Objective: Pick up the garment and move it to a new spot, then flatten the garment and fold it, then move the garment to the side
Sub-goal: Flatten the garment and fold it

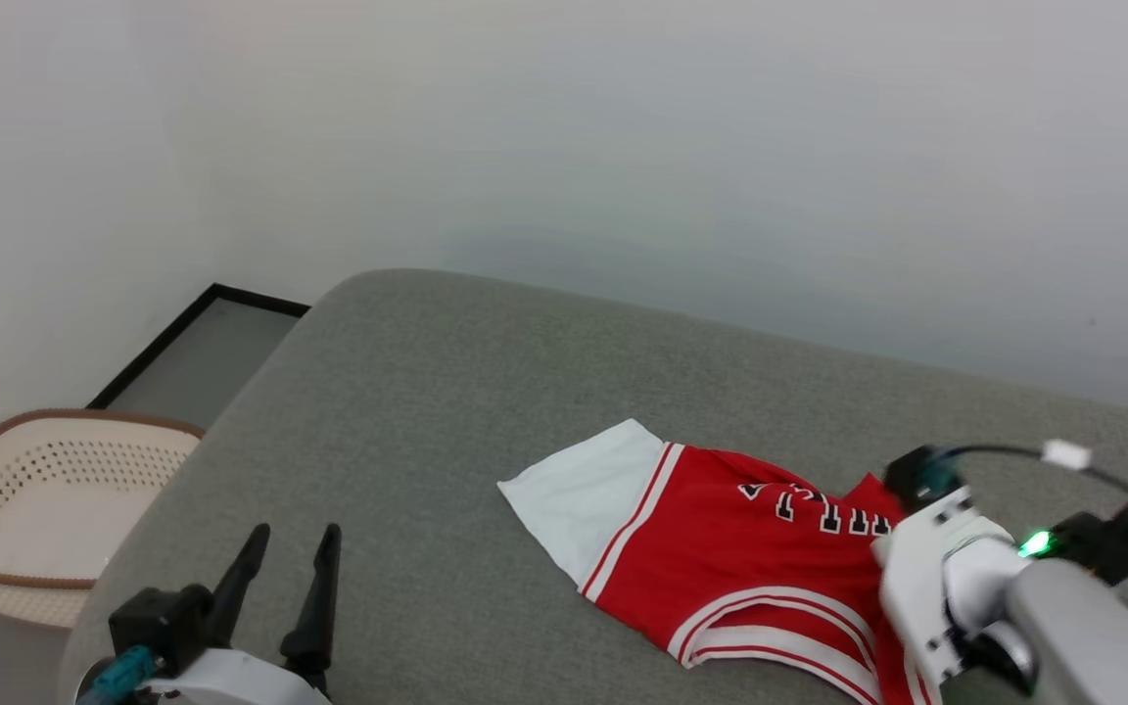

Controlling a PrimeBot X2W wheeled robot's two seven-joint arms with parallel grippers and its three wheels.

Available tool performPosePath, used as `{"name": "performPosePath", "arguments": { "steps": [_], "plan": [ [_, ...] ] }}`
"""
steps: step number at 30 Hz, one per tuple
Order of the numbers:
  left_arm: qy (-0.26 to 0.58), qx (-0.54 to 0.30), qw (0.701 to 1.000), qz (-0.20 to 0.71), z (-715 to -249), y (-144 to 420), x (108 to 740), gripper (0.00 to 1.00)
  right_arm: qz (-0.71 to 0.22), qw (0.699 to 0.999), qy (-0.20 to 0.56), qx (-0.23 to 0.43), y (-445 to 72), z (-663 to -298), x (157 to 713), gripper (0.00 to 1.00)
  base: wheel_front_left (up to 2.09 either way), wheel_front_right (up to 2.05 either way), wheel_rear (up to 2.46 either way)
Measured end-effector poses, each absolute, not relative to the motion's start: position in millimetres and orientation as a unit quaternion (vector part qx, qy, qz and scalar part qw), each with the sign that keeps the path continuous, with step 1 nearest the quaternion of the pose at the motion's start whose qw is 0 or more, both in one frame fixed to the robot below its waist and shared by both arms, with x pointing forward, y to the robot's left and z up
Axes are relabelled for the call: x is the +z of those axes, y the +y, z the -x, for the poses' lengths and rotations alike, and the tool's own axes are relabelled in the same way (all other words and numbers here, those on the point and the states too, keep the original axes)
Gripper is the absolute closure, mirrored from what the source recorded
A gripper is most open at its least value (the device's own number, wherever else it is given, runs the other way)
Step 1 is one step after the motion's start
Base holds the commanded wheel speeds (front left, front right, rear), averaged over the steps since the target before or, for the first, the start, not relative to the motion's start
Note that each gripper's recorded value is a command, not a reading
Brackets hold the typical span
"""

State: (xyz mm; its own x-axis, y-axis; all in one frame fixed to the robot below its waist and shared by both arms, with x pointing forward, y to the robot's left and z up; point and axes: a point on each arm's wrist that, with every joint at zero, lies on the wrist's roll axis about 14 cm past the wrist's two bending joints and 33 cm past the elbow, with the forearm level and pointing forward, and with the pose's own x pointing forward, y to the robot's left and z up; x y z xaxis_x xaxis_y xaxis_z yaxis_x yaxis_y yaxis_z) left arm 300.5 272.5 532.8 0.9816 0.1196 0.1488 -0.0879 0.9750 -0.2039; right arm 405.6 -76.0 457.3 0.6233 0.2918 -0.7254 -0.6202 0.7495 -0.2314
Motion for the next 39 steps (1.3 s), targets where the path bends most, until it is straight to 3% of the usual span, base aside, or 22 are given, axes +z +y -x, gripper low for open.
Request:
{"name": "performPosePath", "arguments": {
  "steps": [7, 13, 21, 34, 35, 36, 37, 38, 39],
  "plan": [
    [-0.083, 0.049, 0.99, 0.1, -305.6, 269.8, 535.0, 0.0, 0.12, 0.921, 0.315, 0.196, -120.9, -418.8, 469.6, 1.0, 0.0, 0.0, 0.0],
    [-0.082, 0.043, 0.99, 0.102, -310.9, 265.5, 535.2, 0.0, -0.014, 0.956, 0.28, 0.085, -182.0, -408.8, 454.5, 1.0, 0.0, 0.0, 0.0],
    [-0.071, 0.022, 0.992, 0.106, -324.4, 250.6, 531.0, 0.0, -0.076, 0.961, 0.263, -0.041, -243.1, -382.2, 431.7, 1.0, 0.0, 0.0, 0.0],
    [-0.044, -0.024, 0.993, 0.104, -350.1, 220.9, 519.7, 0.0, -0.026, 0.947, 0.312, -0.068, -270.0, -382.3, 410.7, 1.0, 0.0, 0.0, 0.0],
    [-0.038, -0.028, 0.994, 0.103, -350.4, 218.7, 516.8, 0.0, -0.029, 0.946, 0.316, -0.068, -269.6, -382.8, 409.2, 0.83, 0.0, 0.0, 0.0],
    [-0.035, -0.029, 0.994, 0.103, -351.0, 217.4, 515.5, 0.0, -0.024, 0.943, 0.325, -0.067, -270.4, -382.4, 407.3, 0.56, 0.0, 0.0, 0.0],
    [-0.032, -0.03, 0.994, 0.103, -351.5, 217.0, 514.0, 0.0, -0.017, 0.939, 0.336, -0.065, -270.9, -381.2, 404.7, 0.15, 0.0, 0.0, 0.0],
    [-0.03, -0.03, 0.994, 0.103, -351.7, 216.8, 512.8, 0.0, -0.014, 0.937, 0.343, -0.063, -271.0, -380.8, 403.6, 0.0, 0.0, 0.0, 0.0],
    [-0.027, -0.031, 0.994, 0.103, -351.9, 216.0, 511.4, 0.0, -0.013, 0.937, 0.344, -0.062, -271.0, -381.7, 404.5, 0.0, 0.0, 0.0, 0.0]
  ]
}}
